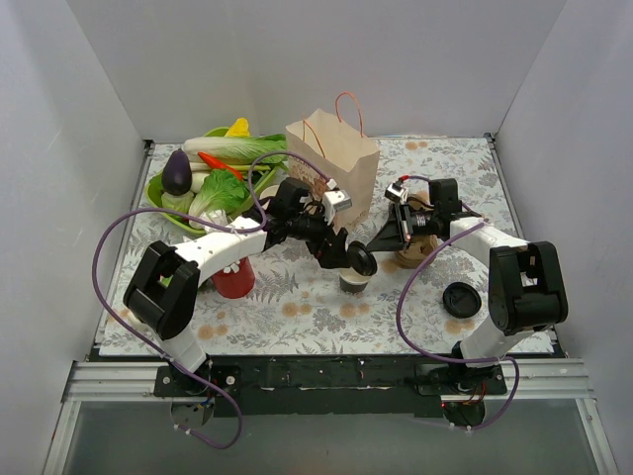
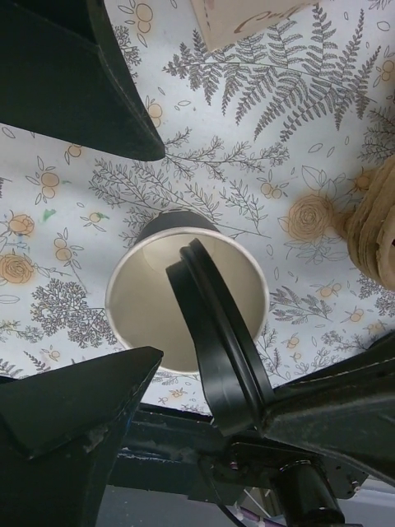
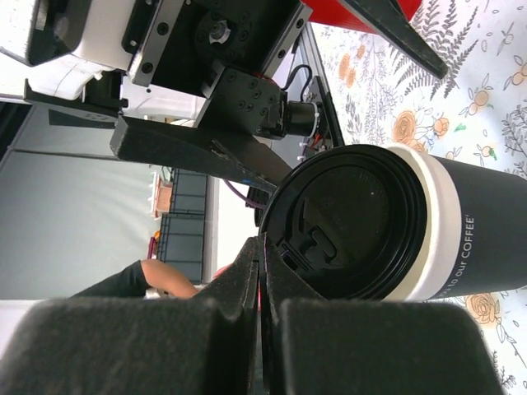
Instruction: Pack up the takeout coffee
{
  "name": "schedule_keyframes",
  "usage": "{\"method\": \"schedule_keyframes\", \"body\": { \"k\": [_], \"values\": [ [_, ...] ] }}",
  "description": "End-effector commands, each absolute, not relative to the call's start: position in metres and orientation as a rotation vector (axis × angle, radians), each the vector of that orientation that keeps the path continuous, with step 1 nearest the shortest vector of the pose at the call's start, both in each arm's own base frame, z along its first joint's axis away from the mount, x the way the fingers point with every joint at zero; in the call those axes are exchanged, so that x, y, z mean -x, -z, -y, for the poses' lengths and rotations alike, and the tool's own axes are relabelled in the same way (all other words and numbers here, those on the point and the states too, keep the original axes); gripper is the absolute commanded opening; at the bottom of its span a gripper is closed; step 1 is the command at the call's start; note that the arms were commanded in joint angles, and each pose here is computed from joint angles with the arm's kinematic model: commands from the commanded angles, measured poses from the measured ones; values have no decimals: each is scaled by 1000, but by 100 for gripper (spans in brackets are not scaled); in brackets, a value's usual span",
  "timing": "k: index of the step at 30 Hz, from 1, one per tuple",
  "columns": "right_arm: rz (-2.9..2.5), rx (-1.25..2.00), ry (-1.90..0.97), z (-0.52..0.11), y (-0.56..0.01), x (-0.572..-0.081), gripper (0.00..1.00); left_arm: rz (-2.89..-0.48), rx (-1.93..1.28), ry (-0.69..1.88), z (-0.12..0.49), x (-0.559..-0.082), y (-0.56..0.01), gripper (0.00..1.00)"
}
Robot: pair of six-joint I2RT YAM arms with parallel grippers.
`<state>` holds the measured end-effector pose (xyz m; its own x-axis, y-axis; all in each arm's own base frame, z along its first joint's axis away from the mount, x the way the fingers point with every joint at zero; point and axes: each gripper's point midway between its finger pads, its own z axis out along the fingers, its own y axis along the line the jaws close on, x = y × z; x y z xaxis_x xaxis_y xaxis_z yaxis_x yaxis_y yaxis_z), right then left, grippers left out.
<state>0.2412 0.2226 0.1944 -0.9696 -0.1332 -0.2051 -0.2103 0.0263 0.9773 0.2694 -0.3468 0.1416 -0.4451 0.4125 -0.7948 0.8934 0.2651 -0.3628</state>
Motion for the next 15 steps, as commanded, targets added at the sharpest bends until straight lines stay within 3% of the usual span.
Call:
{"method": "schedule_keyframes", "body": {
  "k": [1,15],
  "values": [
    [-2195,388,-2071,-221,-196,-249,1,-1979,-1157,1091,348,-275,-137,98],
    [-2184,375,-2049,-216,-200,-252,2,-1989,-1154,1117,351,-274,-134,98]
  ]
}}
